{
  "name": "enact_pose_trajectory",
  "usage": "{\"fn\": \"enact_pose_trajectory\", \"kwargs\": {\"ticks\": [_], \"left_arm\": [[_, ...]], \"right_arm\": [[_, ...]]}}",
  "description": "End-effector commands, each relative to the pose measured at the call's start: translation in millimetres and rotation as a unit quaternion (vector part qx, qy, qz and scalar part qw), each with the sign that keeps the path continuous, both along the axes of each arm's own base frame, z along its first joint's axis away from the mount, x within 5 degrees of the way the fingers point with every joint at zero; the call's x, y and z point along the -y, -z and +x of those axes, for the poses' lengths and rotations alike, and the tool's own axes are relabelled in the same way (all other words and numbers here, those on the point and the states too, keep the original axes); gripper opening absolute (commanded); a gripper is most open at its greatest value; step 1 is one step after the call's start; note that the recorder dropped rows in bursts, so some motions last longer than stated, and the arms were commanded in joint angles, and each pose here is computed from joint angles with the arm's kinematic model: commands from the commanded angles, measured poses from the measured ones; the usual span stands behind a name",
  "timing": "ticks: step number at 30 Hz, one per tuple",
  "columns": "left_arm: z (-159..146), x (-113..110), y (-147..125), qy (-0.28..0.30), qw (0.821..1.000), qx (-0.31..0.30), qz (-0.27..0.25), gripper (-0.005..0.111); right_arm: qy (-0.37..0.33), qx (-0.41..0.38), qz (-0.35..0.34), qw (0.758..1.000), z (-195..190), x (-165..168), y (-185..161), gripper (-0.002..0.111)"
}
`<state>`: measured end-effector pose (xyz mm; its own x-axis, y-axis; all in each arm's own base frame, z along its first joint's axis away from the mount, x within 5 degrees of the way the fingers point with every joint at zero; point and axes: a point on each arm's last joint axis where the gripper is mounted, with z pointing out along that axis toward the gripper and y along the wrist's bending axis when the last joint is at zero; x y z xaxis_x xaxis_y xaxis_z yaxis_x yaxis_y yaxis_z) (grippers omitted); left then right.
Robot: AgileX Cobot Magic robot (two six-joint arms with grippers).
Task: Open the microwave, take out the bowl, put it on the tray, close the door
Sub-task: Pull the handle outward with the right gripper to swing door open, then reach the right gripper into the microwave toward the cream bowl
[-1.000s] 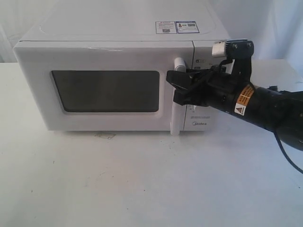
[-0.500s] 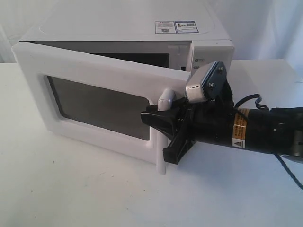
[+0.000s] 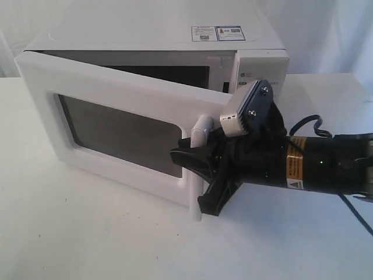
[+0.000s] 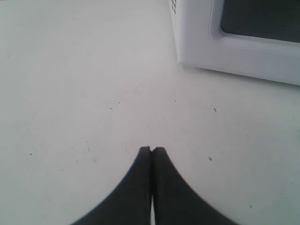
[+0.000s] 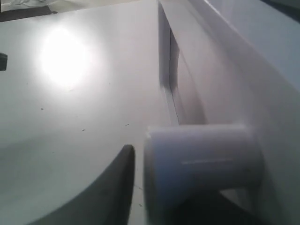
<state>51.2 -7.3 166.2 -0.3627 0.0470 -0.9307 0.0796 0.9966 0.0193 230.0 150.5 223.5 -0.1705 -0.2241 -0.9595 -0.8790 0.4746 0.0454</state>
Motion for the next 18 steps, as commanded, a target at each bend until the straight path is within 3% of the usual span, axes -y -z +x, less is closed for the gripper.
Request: {"fn": "enact_pose_trajectory", "kwargs": {"ticks": [1,2,3,6,11,15,18], "left_arm": [[-0.2,0.1,0.8,0.0,1.0,0.0,-0.003,0.0],[-0.2,0.1,0.8,0.0,1.0,0.0,-0.003,0.0],[-0.2,0.1,0.8,0.0,1.0,0.0,-0.003,0.0],[-0.2,0.1,0.8,0.0,1.0,0.0,-0.003,0.0],[-0.2,0.1,0.8,0.0,1.0,0.0,-0.003,0.0],[-0.2,0.1,0.8,0.0,1.0,0.0,-0.003,0.0],[-0.2,0.1,0.8,0.0,1.0,0.0,-0.003,0.0]], "right_arm": [[-0.191,-0.008,0.095,0.977,-41.7,-15.9,-26.4,0.051],[-0.182,-0.023,0.084,0.979,-44.8,-13.7,-30.0,0.058],[-0.171,-0.034,0.076,0.982,-45.3,-12.4,-30.7,0.058],[-0.146,-0.076,0.017,0.986,-60.2,-2.0,-39.9,0.053],[-0.126,-0.119,0.003,0.985,-89.6,12.3,-63.0,0.044],[-0.082,-0.08,0.043,0.992,-113.4,26.3,-91.3,0.03],[0.03,-0.022,0.047,0.998,-106.7,40.1,-97.5,0.011]]}}
